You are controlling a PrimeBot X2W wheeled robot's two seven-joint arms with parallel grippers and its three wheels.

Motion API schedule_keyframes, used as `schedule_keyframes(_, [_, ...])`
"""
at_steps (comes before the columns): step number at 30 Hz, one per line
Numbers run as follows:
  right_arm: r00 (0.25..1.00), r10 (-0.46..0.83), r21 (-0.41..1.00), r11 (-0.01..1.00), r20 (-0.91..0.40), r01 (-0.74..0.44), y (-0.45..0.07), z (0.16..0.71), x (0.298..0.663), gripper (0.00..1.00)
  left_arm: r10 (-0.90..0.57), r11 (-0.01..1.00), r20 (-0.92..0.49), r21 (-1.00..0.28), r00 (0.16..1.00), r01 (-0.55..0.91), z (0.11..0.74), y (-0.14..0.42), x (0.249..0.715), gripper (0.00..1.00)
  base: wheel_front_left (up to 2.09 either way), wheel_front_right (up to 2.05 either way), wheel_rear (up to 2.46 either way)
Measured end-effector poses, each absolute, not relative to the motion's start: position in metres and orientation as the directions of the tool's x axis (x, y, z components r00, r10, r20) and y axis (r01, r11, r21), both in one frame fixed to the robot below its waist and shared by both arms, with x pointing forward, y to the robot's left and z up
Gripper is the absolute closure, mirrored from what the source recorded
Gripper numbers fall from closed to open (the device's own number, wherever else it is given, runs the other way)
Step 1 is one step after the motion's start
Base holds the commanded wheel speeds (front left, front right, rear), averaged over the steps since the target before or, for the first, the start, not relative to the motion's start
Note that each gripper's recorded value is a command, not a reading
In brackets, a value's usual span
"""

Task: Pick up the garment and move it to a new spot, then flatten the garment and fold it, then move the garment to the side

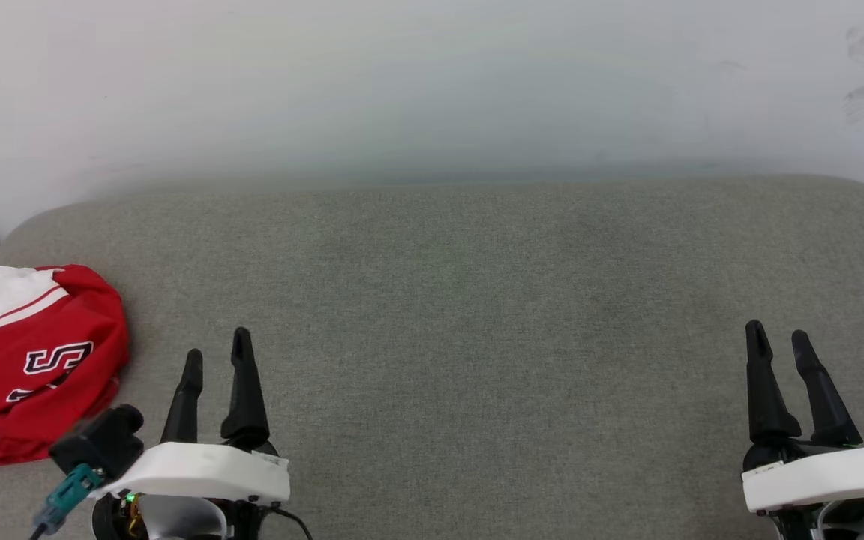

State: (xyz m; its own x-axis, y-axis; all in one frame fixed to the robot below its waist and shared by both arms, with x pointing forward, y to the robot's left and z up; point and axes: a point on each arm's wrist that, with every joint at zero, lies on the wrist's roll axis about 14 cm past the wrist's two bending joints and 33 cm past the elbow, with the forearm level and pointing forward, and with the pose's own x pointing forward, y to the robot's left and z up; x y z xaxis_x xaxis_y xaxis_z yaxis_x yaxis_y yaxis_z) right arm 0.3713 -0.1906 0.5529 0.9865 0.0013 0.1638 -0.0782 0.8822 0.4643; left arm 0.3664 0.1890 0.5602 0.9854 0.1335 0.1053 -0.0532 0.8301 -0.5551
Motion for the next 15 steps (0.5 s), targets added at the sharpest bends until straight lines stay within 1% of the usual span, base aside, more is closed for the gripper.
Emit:
schedule_keyframes(7, [0.985,0.027,0.354,0.931,0.168,-0.086,-0.184,0.553,0.369,0.0,0.066,0.903,0.104,-0.429,0.992,-0.015,0.557,0.166,0.363,0.0,0.0,0.0,0.0])
schedule_keyframes(15, [0.984,0.051,0.243,0.966,0.169,-0.092,-0.178,0.551,0.366,0.0,0.042,0.956,0.103,-0.295,0.994,-0.01,0.553,0.153,0.358,0.0,0.0,0.0,0.0])
